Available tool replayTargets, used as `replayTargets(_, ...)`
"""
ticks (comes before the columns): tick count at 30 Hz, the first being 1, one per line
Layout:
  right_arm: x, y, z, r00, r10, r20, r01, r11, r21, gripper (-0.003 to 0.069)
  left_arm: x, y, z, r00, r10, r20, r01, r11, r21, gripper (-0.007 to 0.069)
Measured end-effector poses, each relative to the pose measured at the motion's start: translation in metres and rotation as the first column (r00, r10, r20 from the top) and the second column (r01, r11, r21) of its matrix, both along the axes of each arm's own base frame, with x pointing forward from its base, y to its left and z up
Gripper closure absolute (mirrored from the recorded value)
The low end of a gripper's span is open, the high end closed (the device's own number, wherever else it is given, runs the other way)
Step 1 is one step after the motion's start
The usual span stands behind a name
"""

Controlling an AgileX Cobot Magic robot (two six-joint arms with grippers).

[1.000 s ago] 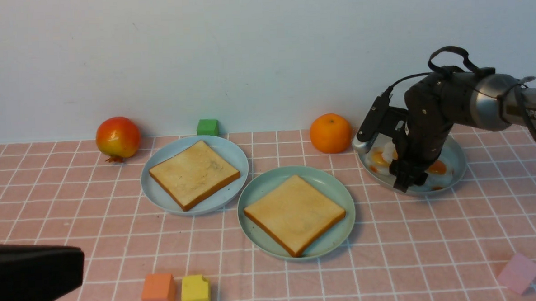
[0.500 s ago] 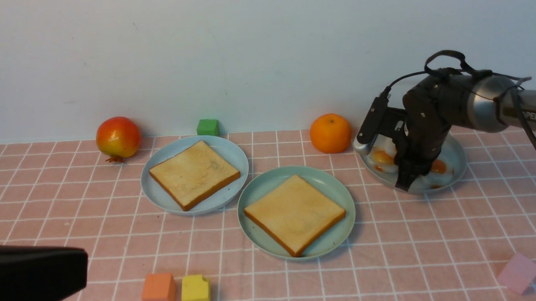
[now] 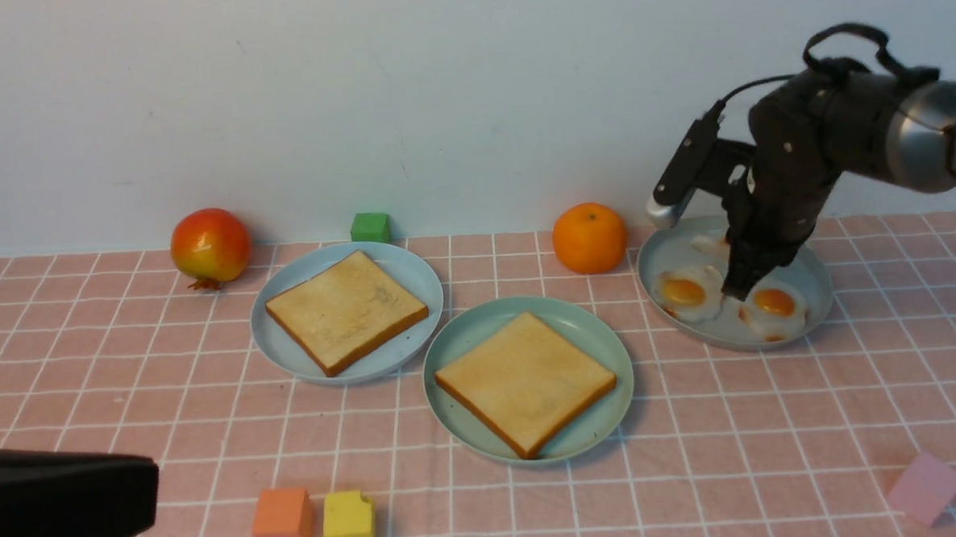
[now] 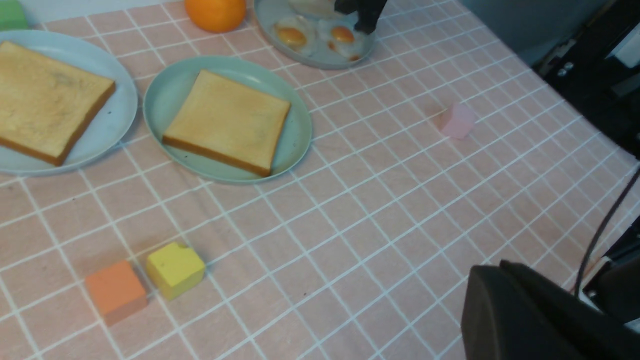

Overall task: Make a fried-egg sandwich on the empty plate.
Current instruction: Use the right arm to place the fried egg on the slice of bread in the middle

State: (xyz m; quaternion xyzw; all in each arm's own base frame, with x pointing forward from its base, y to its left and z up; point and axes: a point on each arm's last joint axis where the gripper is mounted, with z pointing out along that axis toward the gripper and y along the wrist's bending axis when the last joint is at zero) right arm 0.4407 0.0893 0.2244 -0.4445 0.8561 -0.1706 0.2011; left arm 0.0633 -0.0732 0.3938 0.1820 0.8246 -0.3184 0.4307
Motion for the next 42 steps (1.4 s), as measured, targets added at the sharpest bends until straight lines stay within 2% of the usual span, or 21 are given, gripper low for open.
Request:
replayTargets(3,-0.02,0.011,0.038,0.999,-0.025,0.028,0.024,0.999,0.028,0.0577,0.004,-0.002,-0.005,1.0,0.015,-0.015,-0.014,0.998,0.055,0.0613)
replayTargets(6,-0.05,0.039,0.075,0.998,-0.037,0.049,0.033,0.997,0.076,0.0577,0.007,-0.002,-0.005,1.0,0.024,-0.004,-0.024,0.997,0.078,0.0613)
replayTargets(7,-0.051,0.038,0.076,0.998,-0.039,0.049,0.035,0.997,0.076,0.0577,0.007,-0.002,-0.005,1.0,0.025,-0.002,-0.024,0.997,0.079,0.0613)
replayTargets(11,-0.095,0.08,0.097,0.999,-0.036,0.028,0.032,0.99,0.137,0.0577,0.009,0.0,-0.006,0.999,0.04,0.024,-0.042,0.993,0.109,0.0613)
replayTargets(15,-0.14,0.125,0.08,0.999,0.035,-0.038,-0.03,0.992,0.127,0.0577,0.009,0.001,-0.007,0.999,0.047,0.022,-0.049,0.99,0.132,0.0613)
replayTargets(20,-0.176,0.17,0.027,0.988,0.148,-0.037,-0.147,0.989,0.023,0.0577,0.009,0.002,-0.008,0.999,0.049,0.015,-0.051,0.988,0.143,0.0613)
replayTargets(27,-0.161,0.186,-0.003,0.982,0.15,0.116,-0.149,0.989,-0.014,0.0577,0.009,0.002,-0.008,0.999,0.05,0.014,-0.051,0.988,0.145,0.0613)
replayTargets(30,-0.153,0.189,-0.014,0.972,0.166,0.165,-0.157,0.985,-0.066,0.0577,0.009,0.002,-0.008,0.999,0.049,0.014,-0.051,0.988,0.146,0.0613)
replayTargets(42,-0.142,0.192,-0.046,0.974,0.176,0.141,-0.162,0.981,-0.102,0.0577,0.009,0.002,-0.009,0.999,0.047,0.008,-0.048,0.988,0.144,0.0613)
